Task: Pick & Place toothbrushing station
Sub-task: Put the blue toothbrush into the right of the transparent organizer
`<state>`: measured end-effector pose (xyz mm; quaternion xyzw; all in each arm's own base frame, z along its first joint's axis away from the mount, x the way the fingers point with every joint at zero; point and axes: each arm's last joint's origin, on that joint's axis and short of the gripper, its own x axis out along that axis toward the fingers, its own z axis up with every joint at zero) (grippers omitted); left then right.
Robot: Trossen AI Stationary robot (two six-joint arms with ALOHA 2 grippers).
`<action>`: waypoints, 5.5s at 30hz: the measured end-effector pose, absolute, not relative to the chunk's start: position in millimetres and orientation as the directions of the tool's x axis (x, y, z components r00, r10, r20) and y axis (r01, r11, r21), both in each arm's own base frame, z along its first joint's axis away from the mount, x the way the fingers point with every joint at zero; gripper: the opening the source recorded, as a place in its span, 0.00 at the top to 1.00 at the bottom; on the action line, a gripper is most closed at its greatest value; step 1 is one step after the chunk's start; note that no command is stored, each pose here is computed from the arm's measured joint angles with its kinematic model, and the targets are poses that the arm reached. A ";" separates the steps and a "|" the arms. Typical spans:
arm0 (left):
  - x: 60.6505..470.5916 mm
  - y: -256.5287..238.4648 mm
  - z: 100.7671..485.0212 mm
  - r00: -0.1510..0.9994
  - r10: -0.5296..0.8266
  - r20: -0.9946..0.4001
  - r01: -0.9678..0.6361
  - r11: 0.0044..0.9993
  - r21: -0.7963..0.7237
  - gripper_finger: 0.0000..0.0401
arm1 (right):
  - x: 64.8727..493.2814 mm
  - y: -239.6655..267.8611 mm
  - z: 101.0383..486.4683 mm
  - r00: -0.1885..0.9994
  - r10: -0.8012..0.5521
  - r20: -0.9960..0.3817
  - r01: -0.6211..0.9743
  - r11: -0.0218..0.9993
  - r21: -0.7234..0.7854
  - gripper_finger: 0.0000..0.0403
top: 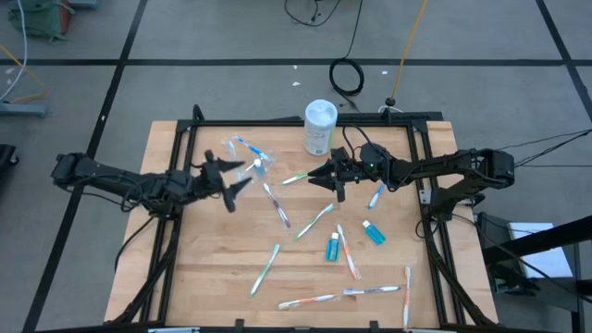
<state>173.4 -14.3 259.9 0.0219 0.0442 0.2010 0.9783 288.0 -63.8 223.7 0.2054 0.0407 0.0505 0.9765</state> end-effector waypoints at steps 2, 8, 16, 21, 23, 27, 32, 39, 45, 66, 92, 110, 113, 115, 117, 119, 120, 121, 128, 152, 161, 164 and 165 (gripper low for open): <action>176.9 -17.1 259.0 0.945 0.316 -0.080 -0.314 0.949 0.035 0.39 | 288.0 -63.8 223.8 0.992 0.115 -0.058 -0.082 0.911 0.405 0.72; 187.1 -20.3 255.5 0.961 0.266 -0.073 -0.264 0.964 0.028 0.39 | 288.0 -63.8 223.9 0.992 0.115 -0.058 -0.082 0.911 0.405 0.72; 205.9 -23.5 244.5 0.960 0.269 -0.079 -0.261 0.961 0.089 0.39 | 288.0 -63.8 223.9 0.992 0.115 -0.058 -0.087 0.931 0.354 0.72; 213.3 -24.7 239.0 0.960 0.269 -0.083 -0.257 0.958 0.131 0.39 | 288.0 -63.9 223.8 0.992 0.115 -0.059 -0.088 0.937 0.338 0.72; 213.7 -24.8 238.7 0.959 0.269 -0.084 -0.256 0.956 0.143 0.39 | 288.0 -63.9 223.8 0.992 0.115 -0.058 -0.090 0.942 0.323 0.72; 213.7 -24.7 238.8 0.959 0.270 -0.083 -0.256 0.956 0.143 0.39 | 288.0 -63.9 223.7 0.992 0.115 -0.060 -0.092 0.951 0.295 0.72; 213.7 -24.7 238.8 0.959 0.270 -0.083 -0.257 0.956 0.141 0.39 | 287.9 -63.8 222.3 0.991 0.115 -0.073 -0.088 0.951 0.297 0.72; 213.7 -24.7 238.8 0.959 0.270 -0.083 -0.257 0.956 0.139 0.39 | 287.8 -63.8 221.0 0.990 0.115 -0.086 -0.085 0.951 0.298 0.72; 213.7 -24.6 238.8 0.959 0.271 -0.083 -0.258 0.956 0.139 0.39 | 286.6 -66.6 213.1 0.985 0.058 -0.165 0.005 0.935 0.354 0.72; 213.6 -24.6 238.8 0.959 0.271 -0.084 -0.258 0.956 0.139 0.39 | 208.4 -34.8 197.6 0.550 -0.184 -0.815 0.674 0.673 0.303 0.72; 213.6 -24.6 238.8 0.959 0.271 -0.083 -0.259 0.956 0.135 0.39 | 138.7 -34.1 155.8 0.114 -0.284 -0.952 0.992 -0.022 0.125 0.72; 213.6 -24.6 238.9 0.959 0.271 -0.083 -0.259 0.956 0.135 0.39 | 137.7 -63.8 154.5 0.140 -0.366 -0.920 0.980 -0.083 0.182 0.72; 213.6 -24.6 238.8 0.959 0.271 -0.083 -0.259 0.956 0.135 0.39 | 142.2 -65.7 150.5 0.190 -0.379 -0.905 0.968 -0.082 0.238 0.72; 213.6 -24.6 238.8 0.959 0.271 -0.083 -0.259 0.956 0.135 0.39 | 143.8 -65.6 145.1 0.211 -0.362 -0.908 0.961 -0.093 0.260 0.72; 213.6 -24.6 238.9 0.959 0.271 -0.083 -0.259 0.956 0.135 0.39 | 142.7 -64.6 138.7 0.199 -0.329 -0.923 0.963 -0.109 0.246 0.72; 213.6 -24.6 238.8 0.959 0.271 -0.083 -0.259 0.956 0.135 0.39 | 141.3 -65.2 135.2 0.190 -0.310 -0.932 0.964 -0.123 0.237 0.72; 213.6 -24.6 238.8 0.959 0.271 -0.083 -0.259 0.956 0.135 0.39 | 140.5 -65.7 133.4 0.187 -0.303 -0.934 0.964 -0.128 0.234 0.72; 213.6 -24.6 238.8 0.959 0.271 -0.083 -0.259 0.956 0.135 0.39 | 139.9 -66.5 132.6 0.183 -0.299 -0.936 0.964 -0.134 0.231 0.72; 213.6 -24.6 238.8 0.959 0.271 -0.083 -0.259 0.956 0.136 0.39 | 140.2 -75.0 133.1 0.225 -0.295 -0.929 0.968 -0.040 0.247 0.72; 213.6 -24.6 238.8 0.959 0.271 -0.083 -0.258 0.956 0.139 0.39 | 169.6 -88.8 151.2 0.620 -0.267 -0.738 0.699 0.615 0.365 1.00; 213.6 -24.6 238.8 0.959 0.271 -0.083 -0.258 0.956 0.139 0.39 | 195.5 -83.3 180.4 0.889 -0.157 -0.430 0.356 0.827 0.434 1.00; 213.6 -24.6 238.8 0.959 0.271 -0.083 -0.258 0.956 0.139 0.39 | 204.1 -74.8 193.4 0.952 -0.081 -0.294 0.199 0.897 0.395 1.00; 213.6 -24.6 238.8 0.959 0.271 -0.083 -0.258 0.956 0.139 0.39 | 206.7 -71.9 198.3 0.967 -0.070 -0.246 0.159 0.917 0.367 1.00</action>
